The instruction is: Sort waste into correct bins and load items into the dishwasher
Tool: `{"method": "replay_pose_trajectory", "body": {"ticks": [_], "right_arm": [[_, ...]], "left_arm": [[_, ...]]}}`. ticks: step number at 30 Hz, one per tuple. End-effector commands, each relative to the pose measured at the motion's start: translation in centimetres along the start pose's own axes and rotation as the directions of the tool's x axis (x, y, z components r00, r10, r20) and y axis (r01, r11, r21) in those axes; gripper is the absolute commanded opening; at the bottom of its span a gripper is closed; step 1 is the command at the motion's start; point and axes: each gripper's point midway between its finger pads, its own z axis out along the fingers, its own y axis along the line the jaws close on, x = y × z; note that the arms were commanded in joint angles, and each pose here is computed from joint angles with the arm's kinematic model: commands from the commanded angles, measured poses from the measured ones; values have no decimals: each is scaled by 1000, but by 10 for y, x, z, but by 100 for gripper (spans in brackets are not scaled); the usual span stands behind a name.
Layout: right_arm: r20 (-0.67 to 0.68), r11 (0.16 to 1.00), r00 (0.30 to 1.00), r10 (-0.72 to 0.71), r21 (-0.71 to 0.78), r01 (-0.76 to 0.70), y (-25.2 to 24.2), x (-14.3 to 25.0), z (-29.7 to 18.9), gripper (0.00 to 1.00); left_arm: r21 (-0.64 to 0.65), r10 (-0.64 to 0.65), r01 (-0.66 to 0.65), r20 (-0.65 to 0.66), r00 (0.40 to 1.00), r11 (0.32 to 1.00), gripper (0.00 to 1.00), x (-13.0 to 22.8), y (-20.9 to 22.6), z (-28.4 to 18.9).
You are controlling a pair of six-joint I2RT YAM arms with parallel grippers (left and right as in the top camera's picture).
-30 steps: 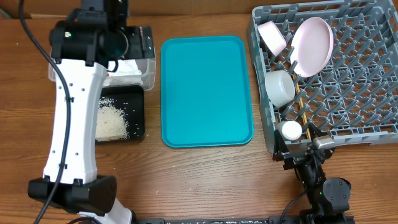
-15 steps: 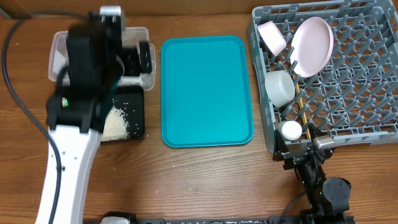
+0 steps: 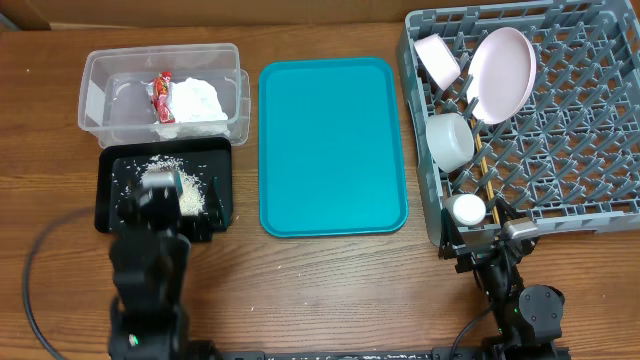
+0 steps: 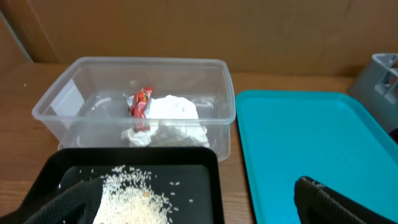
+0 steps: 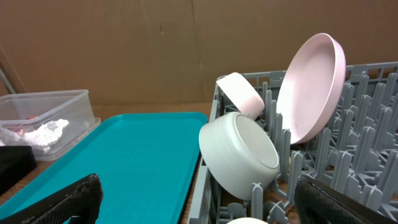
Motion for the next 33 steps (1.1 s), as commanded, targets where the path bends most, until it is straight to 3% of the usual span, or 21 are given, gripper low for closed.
{"method": "replay_pose_trajectory", "body": {"ticks": [1,10,18,33], "right_arm": [[8,1000,1000,7,10,-7,-2,1,0,100],[8,1000,1000,7,10,-7,-2,1,0,100],[8,1000,1000,7,10,-7,-2,1,0,100],[8,1000,1000,7,10,-7,-2,1,0,100]], "left_arm": [[10,22,-22,65,998,1000,100,27,0,-6],[15,20,-23,192,981,1000,100,58,1,-14],[15,23,-28,247,969,1000,100,60,1,-15],[41,15,-24,206,978,999,100,70,-5,-13]]}}
